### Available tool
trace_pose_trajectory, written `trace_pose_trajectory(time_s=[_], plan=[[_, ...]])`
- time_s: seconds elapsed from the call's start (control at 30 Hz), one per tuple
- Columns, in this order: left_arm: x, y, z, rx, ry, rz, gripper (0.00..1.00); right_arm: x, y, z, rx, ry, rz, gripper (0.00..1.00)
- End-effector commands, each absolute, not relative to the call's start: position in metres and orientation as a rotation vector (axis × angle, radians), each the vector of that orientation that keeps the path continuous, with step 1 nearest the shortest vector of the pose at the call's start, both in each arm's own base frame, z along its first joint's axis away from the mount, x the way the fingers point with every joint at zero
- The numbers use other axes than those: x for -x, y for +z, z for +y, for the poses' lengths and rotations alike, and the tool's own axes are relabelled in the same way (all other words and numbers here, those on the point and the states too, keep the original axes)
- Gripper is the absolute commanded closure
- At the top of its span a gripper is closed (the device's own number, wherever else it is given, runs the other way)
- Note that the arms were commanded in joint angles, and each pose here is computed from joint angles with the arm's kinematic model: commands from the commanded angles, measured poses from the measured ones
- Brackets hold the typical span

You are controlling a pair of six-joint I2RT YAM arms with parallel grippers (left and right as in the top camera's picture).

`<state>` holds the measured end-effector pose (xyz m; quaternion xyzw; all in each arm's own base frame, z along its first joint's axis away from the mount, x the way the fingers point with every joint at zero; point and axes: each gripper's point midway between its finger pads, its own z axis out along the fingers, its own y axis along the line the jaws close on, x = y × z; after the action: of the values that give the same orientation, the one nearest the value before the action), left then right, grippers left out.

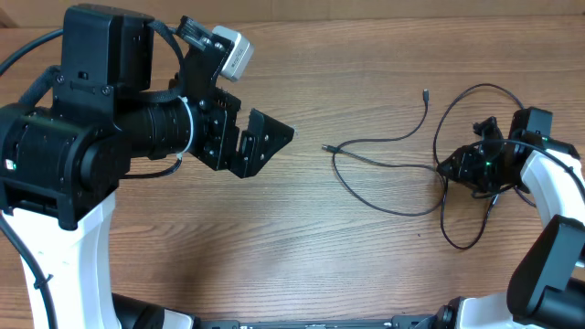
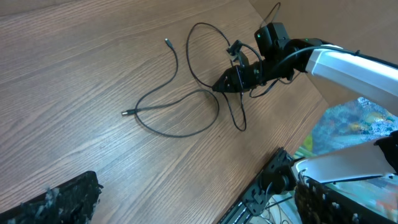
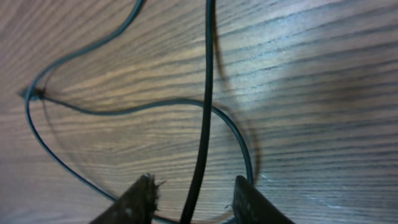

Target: Untangle cables

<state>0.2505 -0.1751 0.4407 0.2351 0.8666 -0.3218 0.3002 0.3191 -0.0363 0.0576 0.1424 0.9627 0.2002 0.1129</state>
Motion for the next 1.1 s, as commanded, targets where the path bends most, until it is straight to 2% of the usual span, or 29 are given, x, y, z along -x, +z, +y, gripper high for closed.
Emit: trace_pose_trajectory(time_s=[0.0, 0.03, 0.07, 0.1, 0.17, 0.27, 0.43, 0.47, 0.53, 0.8, 0.93, 1.07], plan=[[-0.246, 0.444, -0.176, -0.657, -0.863, 2.275, 0.00, -0.317, 0.058, -0.038, -0.495, 0.583, 2.827, 0.65], [-0.246, 0.444, -0.176, -0.657, -0.863, 2.275, 0.00, -0.316, 0.058, -0.037, -0.511, 0.587, 2.830, 0.56], [-0.246, 0.444, -0.176, -0.657, -0.863, 2.275, 0.00, -0.314, 0.057, -0.037, -0.518, 0.590, 2.837, 0.42], [-0.246, 0.444, -0.176, -0.657, -0.863, 2.275, 0.00, -0.312, 0.057, -0.037, -0.522, 0.589, 2.845, 0.34], [-0.246, 0.444, -0.176, -0.657, -0.863, 2.275, 0.00, -0.308, 0.055, -0.037, -0.532, 0.578, 2.864, 0.33], [-0.246, 0.444, -0.176, -0.657, -0.863, 2.275, 0.00, -0.303, 0.055, -0.035, -0.543, 0.587, 2.883, 0.62], [-0.246, 0.444, -0.176, -0.657, -0.864, 2.275, 0.00, -0.294, 0.054, -0.032, -0.562, 0.605, 2.917, 0.65], [-0.246, 0.444, -0.176, -0.657, -0.864, 2.275, 0.00, -0.293, 0.054, -0.031, -0.566, 0.607, 2.921, 0.72], [-0.246, 0.444, -0.176, -0.657, -0.864, 2.275, 0.00, -0.293, 0.054, -0.032, -0.599, 0.609, 2.918, 0.96], [-0.246, 0.444, -0.176, -0.657, -0.863, 2.275, 0.00, -0.336, 0.073, -0.033, -0.583, 0.708, 2.720, 0.96], [-0.246, 0.444, -0.176, -0.657, -0.863, 2.275, 0.00, -0.369, 0.112, -0.043, -0.526, 0.775, 2.568, 0.96], [-0.246, 0.444, -0.176, -0.656, -0.862, 2.275, 0.00, -0.397, 0.174, -0.079, -0.516, 0.725, 2.425, 0.96]])
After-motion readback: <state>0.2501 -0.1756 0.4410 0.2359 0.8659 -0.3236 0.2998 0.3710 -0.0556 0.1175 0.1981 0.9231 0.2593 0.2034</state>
